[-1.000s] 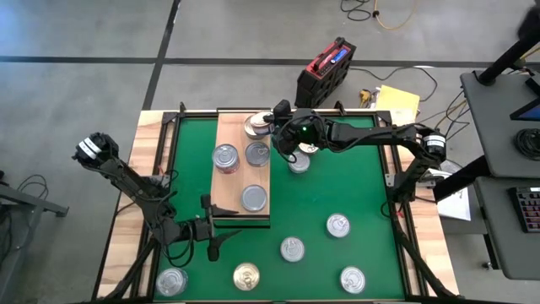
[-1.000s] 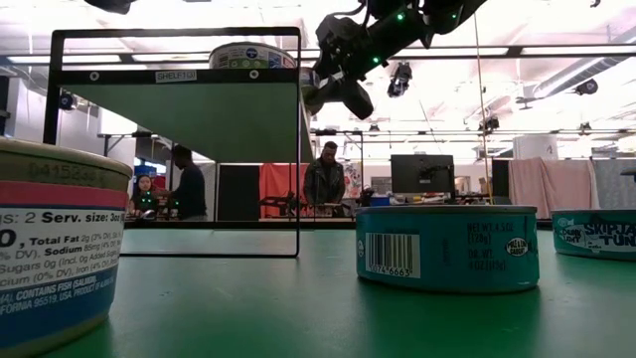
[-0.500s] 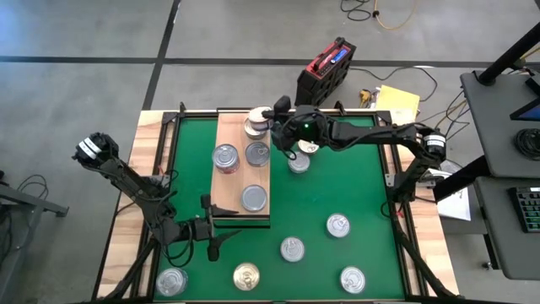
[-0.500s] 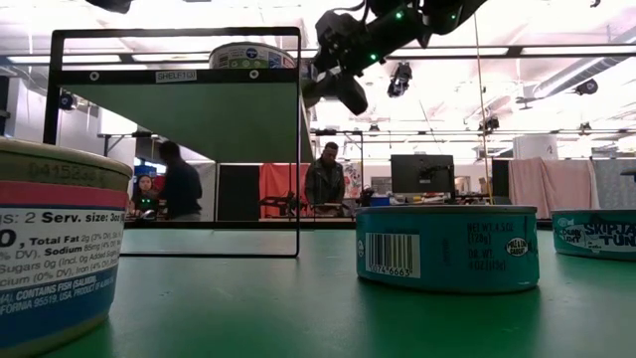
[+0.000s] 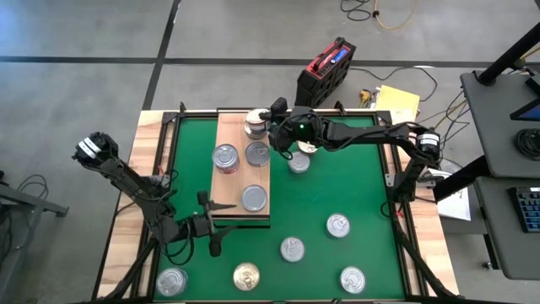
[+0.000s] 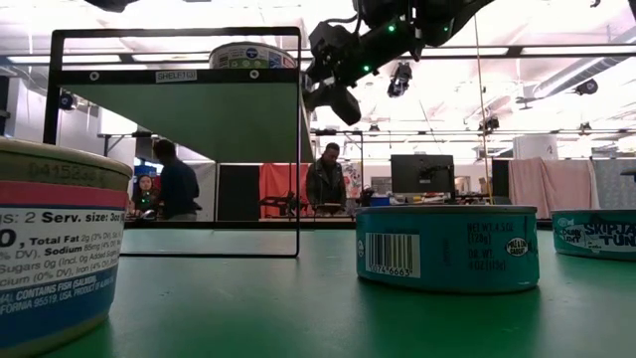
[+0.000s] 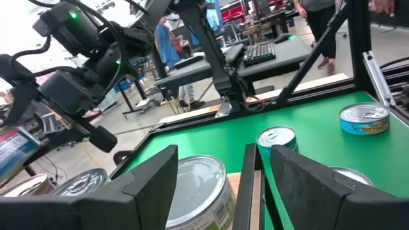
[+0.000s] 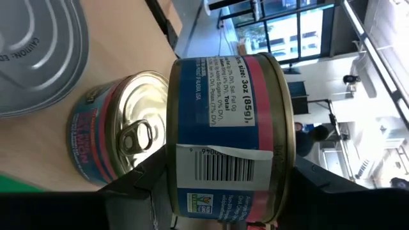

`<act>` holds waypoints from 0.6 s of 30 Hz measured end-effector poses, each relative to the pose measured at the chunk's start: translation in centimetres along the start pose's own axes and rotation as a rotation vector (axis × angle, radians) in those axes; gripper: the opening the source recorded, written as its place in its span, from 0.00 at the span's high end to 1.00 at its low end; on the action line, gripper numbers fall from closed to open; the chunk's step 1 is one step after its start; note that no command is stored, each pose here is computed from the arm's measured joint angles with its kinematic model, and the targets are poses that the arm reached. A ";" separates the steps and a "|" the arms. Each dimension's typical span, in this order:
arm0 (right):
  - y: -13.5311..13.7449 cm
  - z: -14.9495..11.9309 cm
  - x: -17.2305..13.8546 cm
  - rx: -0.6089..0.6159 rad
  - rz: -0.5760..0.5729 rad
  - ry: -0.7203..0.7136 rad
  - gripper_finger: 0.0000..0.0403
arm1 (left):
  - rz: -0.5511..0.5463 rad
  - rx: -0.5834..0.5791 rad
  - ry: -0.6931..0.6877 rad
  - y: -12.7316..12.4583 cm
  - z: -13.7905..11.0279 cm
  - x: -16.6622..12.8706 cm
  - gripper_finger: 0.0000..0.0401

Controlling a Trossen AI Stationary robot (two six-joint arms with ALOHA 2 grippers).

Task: Stack canned seafood by type on shelf
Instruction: Stack the blue and pink tuna can on top of the blue tuna can on the shelf

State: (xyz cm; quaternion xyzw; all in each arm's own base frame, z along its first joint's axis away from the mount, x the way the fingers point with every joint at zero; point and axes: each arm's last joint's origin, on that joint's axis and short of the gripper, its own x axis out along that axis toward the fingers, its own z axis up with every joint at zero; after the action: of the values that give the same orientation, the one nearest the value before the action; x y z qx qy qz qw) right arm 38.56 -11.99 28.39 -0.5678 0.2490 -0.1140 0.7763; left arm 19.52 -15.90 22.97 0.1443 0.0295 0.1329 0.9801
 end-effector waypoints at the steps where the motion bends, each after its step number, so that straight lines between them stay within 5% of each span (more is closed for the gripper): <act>1: 0.0 0.0 0.0 -0.001 0.001 0.001 0.55 | 0.001 0.001 0.001 0.0 0.0 0.0 0.42; 18: 0.3 -0.2 0.1 -0.061 0.024 0.011 0.55 | 0.001 0.002 0.002 0.0 0.0 0.0 0.42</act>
State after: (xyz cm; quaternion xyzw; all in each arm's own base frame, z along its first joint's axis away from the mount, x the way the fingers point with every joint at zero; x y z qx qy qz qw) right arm 38.51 -12.14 28.04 -0.5874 0.2633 -0.1002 0.7587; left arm 19.53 -15.90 22.94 0.1454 0.0303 0.1333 0.9799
